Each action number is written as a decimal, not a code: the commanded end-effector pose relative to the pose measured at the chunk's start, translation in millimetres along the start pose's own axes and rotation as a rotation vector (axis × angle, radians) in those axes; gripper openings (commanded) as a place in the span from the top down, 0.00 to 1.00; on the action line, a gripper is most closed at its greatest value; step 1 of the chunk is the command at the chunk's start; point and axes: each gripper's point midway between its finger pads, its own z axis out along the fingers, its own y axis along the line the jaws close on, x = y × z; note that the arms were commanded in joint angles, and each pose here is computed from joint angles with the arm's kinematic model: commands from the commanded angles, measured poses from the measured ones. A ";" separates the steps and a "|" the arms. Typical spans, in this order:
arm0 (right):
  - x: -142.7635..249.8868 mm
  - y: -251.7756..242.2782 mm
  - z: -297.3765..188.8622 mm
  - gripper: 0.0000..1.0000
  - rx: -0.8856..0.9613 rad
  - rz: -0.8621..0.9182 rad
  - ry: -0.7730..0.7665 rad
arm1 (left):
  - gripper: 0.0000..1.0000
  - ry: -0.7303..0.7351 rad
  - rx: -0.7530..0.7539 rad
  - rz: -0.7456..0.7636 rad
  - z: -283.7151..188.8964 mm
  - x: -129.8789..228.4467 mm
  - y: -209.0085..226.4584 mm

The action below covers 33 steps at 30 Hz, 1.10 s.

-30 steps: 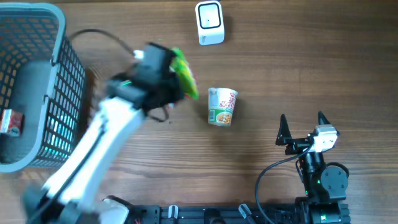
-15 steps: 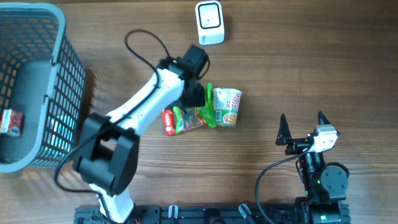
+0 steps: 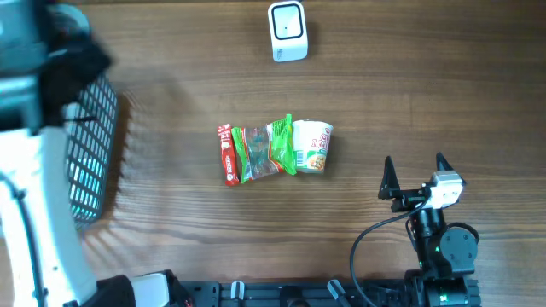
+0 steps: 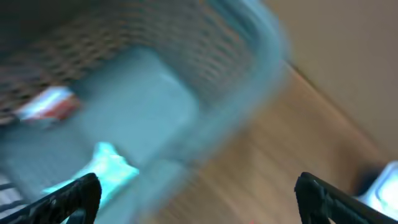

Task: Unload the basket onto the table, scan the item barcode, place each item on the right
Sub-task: 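Place the green bag and red stick left of the cup with left gripper, then grasp the teal wipes pack from the basket and place it left of the row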

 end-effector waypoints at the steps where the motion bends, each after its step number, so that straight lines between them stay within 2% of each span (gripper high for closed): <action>1: -1.7 1.5 -0.2 0.00 -0.008 -0.017 -0.008 | 0.01 0.011 -0.175 -0.186 26.3 -20.6 81.0; 4: -1.7 1.5 -0.2 0.00 -0.007 -0.017 -0.008 | 0.00 0.121 -0.264 -0.283 59.9 -2.7 131.3; 7: -1.7 1.5 -0.2 0.00 -0.007 -0.017 -0.008 | 0.00 0.262 -0.354 -0.306 97.7 36.3 164.2; 9: -1.7 1.5 -0.2 0.00 -0.008 -0.018 -0.008 | 0.00 0.346 -0.340 -0.221 123.7 58.8 167.7; 12: -1.7 1.5 -0.2 0.00 -0.007 -0.018 -0.008 | 0.00 0.507 -0.127 -0.006 166.0 99.5 145.5; 14: -1.7 1.5 -0.2 0.00 -0.008 -0.018 -0.008 | 0.00 0.595 -0.082 0.107 180.7 123.4 147.3; 15: -1.7 1.5 -0.2 0.00 -0.007 -0.017 -0.008 | 0.02 0.642 -0.072 0.156 187.2 135.7 150.3; 18: -1.7 1.5 -0.2 0.00 -0.007 -0.018 -0.008 | 0.19 0.725 -0.051 0.250 194.6 154.8 155.9; 19: -1.8 1.5 -0.2 0.00 -0.007 -0.017 -0.009 | 0.21 0.739 -0.053 0.268 196.3 157.7 158.1; 22: -1.7 1.5 -0.2 0.00 -0.008 -0.017 -0.008 | 0.25 0.753 -0.107 0.272 199.0 160.4 172.7; 25: -1.7 1.5 -0.2 0.00 -0.007 -0.018 -0.008 | 0.39 0.768 -0.121 0.235 200.2 168.6 187.0; 29: -1.8 1.5 -0.2 0.00 -0.008 -0.017 -0.009 | 0.40 0.785 -0.112 0.187 204.3 185.5 196.3; 30: -1.7 1.5 -0.2 0.00 -0.007 -0.018 -0.008 | 0.44 0.779 -0.107 0.183 206.8 187.4 195.7; 33: -1.7 1.5 -0.2 0.00 -0.007 -0.018 -0.008 | 0.95 0.736 -0.075 0.174 214.8 181.2 189.8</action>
